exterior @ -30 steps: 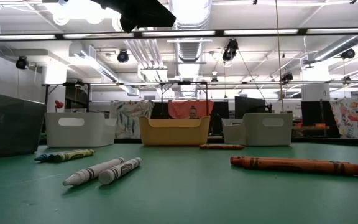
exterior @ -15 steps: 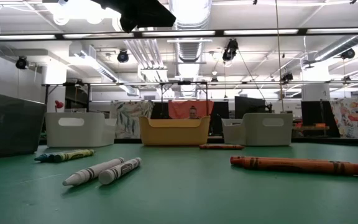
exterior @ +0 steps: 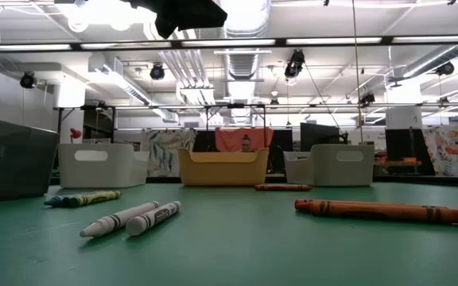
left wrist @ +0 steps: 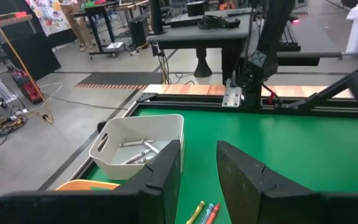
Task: Sort crayons
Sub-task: Put the white crayon into the gray bin
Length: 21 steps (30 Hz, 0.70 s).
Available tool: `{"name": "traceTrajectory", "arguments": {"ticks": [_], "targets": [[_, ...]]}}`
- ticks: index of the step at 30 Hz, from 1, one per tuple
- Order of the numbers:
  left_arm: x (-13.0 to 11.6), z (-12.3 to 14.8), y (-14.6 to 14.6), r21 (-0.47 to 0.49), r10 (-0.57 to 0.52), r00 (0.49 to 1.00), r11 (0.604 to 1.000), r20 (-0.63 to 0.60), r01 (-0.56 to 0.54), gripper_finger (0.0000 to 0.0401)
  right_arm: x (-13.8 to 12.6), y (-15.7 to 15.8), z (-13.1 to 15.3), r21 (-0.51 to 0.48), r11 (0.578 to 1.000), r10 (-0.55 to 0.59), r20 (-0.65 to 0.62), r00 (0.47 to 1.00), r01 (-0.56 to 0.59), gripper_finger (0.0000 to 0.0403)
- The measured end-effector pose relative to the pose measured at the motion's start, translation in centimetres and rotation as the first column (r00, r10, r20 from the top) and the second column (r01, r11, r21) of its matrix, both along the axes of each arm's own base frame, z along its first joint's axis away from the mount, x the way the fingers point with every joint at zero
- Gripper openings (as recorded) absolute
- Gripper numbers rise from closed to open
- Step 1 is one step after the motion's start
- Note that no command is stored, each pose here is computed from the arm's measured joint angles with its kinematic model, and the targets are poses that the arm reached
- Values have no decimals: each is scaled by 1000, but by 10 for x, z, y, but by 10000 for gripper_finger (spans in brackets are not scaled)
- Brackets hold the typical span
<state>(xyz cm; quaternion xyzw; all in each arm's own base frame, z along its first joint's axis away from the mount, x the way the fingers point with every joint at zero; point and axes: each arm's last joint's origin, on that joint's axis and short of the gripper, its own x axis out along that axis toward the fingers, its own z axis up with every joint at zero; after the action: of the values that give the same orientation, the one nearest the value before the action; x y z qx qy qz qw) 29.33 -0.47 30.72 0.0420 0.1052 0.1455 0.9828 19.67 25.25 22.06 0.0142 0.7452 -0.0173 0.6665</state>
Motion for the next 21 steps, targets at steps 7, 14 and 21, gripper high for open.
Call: {"name": "traceTrajectory", "arguments": {"ticks": [7, 14, 21], "targets": [[-2, 2, -11, 36, -45, 999, 998, -2, 45, 87, 54, -85, 39, 15, 912, -405, 198, 893, 410, 8], [-14, 10, -24, 59, -99, 995, 993, -16, 100, 87, 88, -190, 60, 58, 812, -572, 282, 770, 581, 9], [-28, 17, -30, 46, -124, 992, 991, -4, 124, 87, 103, -303, 58, 68, 688, -691, 366, 624, 722, 9]]}}
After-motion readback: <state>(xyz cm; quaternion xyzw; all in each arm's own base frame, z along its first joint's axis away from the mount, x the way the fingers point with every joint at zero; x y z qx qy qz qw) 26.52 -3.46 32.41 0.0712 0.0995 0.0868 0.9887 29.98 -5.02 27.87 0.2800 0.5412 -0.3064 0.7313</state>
